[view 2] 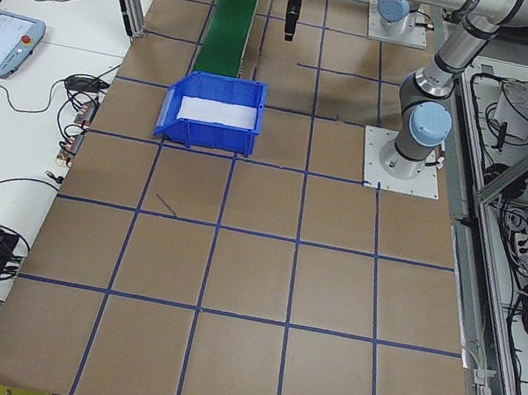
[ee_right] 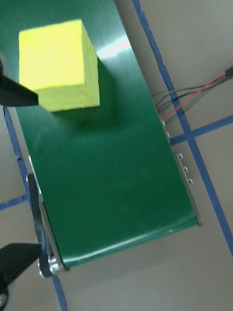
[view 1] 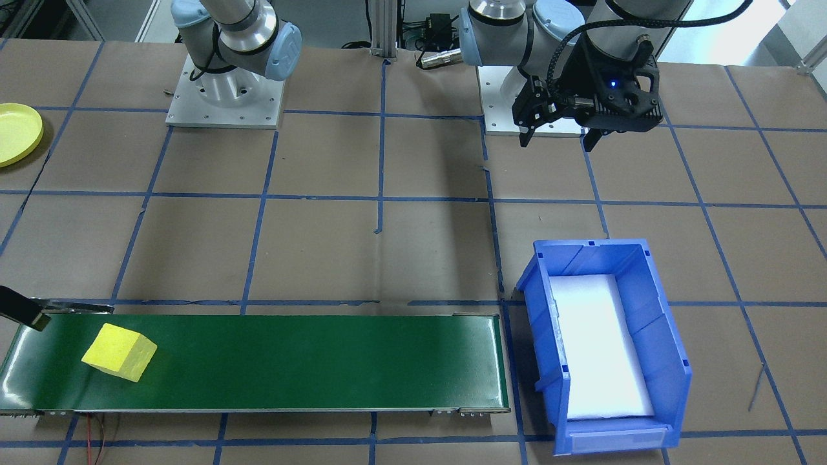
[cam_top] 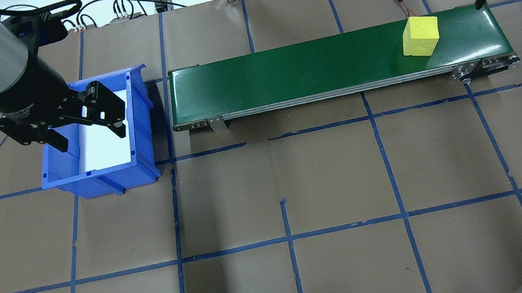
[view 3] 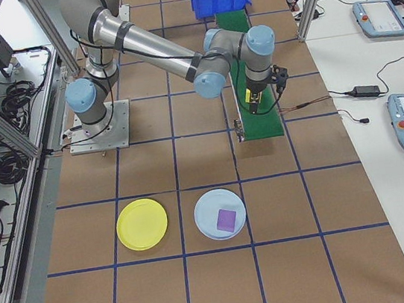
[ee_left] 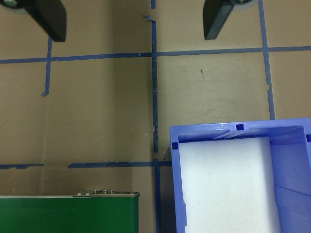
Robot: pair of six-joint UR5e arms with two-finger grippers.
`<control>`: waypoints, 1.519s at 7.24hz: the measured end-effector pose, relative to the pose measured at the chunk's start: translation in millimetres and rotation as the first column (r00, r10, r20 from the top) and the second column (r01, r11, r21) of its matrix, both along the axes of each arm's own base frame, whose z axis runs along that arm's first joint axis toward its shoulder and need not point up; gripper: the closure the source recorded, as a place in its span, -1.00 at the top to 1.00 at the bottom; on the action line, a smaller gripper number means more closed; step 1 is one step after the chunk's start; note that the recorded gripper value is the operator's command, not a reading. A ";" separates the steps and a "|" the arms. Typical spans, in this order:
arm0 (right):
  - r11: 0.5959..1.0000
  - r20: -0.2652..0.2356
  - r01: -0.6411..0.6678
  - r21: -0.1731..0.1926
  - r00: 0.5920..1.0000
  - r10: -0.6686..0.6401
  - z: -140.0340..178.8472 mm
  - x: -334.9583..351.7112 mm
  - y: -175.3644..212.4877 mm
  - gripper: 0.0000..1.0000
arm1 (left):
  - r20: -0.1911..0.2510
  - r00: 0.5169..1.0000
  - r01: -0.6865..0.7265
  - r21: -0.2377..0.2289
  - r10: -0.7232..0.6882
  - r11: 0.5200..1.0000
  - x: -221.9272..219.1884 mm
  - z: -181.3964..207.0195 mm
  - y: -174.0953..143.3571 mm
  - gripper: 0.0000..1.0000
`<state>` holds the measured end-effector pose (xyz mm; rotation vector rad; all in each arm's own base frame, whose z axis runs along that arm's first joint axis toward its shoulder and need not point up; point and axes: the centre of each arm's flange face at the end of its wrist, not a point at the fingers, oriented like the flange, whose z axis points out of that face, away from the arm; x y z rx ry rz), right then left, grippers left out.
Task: Move block left to right into plate
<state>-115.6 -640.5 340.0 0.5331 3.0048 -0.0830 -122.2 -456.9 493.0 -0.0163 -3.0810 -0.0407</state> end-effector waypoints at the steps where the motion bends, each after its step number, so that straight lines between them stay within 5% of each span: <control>1: 1.000 0.039 0.021 0.001 0.999 -0.021 -11.4 18.7 -8.2 0.99 | 0.001 1.000 0.003 0.001 -0.003 1.000 0.2 -0.2 0.1 1.00; 3: 0.999 0.096 0.032 -0.008 0.995 -0.031 -32.6 29.6 -20.1 0.98 | 0.002 1.000 0.007 0.000 -0.007 1.000 0.2 -0.1 0.2 1.00; 6: 0.999 0.115 0.031 0.007 0.993 -0.032 -53.4 30.3 -25.1 0.77 | 0.003 1.000 0.007 -0.001 -0.007 1.000 0.1 0.2 0.1 1.00; 9: 0.999 0.105 0.027 0.036 0.994 -0.030 -75.8 28.9 -21.3 -0.27 | 0.003 1.000 0.005 -0.001 -0.005 1.000 0.1 0.0 0.1 1.00; 11: 0.999 0.091 0.031 0.039 0.995 -0.035 -77.0 27.4 -20.2 -0.41 | 0.003 1.000 0.004 0.000 -0.004 1.000 0.1 0.0 0.1 1.00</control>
